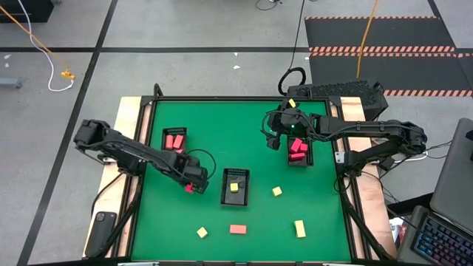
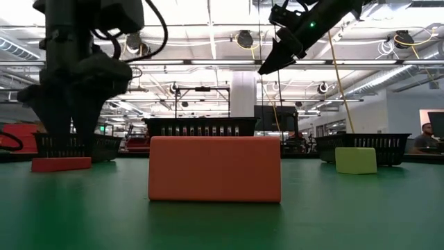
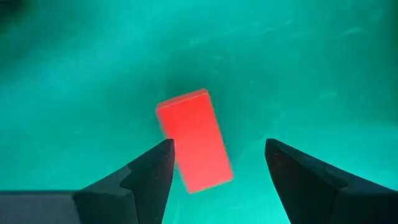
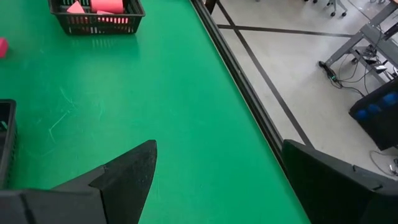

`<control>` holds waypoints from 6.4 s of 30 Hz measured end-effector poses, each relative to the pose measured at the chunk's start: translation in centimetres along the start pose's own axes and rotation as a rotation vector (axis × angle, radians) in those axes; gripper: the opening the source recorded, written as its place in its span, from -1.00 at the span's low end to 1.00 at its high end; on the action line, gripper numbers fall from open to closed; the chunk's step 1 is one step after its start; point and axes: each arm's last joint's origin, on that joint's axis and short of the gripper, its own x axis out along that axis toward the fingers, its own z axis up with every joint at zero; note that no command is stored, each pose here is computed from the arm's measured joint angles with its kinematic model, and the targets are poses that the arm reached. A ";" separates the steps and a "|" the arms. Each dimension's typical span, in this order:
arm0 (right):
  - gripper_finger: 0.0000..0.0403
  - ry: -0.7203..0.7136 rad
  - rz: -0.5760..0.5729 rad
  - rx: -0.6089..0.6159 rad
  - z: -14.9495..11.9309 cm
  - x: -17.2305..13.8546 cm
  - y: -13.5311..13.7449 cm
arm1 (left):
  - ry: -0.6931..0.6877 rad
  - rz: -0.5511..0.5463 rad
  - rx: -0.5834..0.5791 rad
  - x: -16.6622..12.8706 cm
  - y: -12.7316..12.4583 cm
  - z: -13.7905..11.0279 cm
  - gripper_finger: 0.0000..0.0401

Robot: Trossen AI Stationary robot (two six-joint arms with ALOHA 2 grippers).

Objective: Sort & place blocks by color
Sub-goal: Put the red block into the top right black basket, then put the light green block into the center black basket

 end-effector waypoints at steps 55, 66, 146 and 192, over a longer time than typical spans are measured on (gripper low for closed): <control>0.69 -0.007 -0.004 -0.001 0.1 0.0 0.0 | -0.159 -0.020 0.337 -1.2 -0.9 5.2 -0.72; 0.69 -0.091 0.162 0.132 0.9 -0.2 0.9 | -0.643 -0.238 0.668 -6.7 -5.5 9.0 -0.72; -0.25 0.448 -0.052 0.610 -10.0 -4.6 2.0 | -1.028 -0.244 0.842 -11.8 -3.8 12.8 0.24; -0.01 0.190 0.557 0.133 -10.2 -5.5 7.9 | -0.727 -0.337 1.070 -9.6 -6.8 3.5 0.25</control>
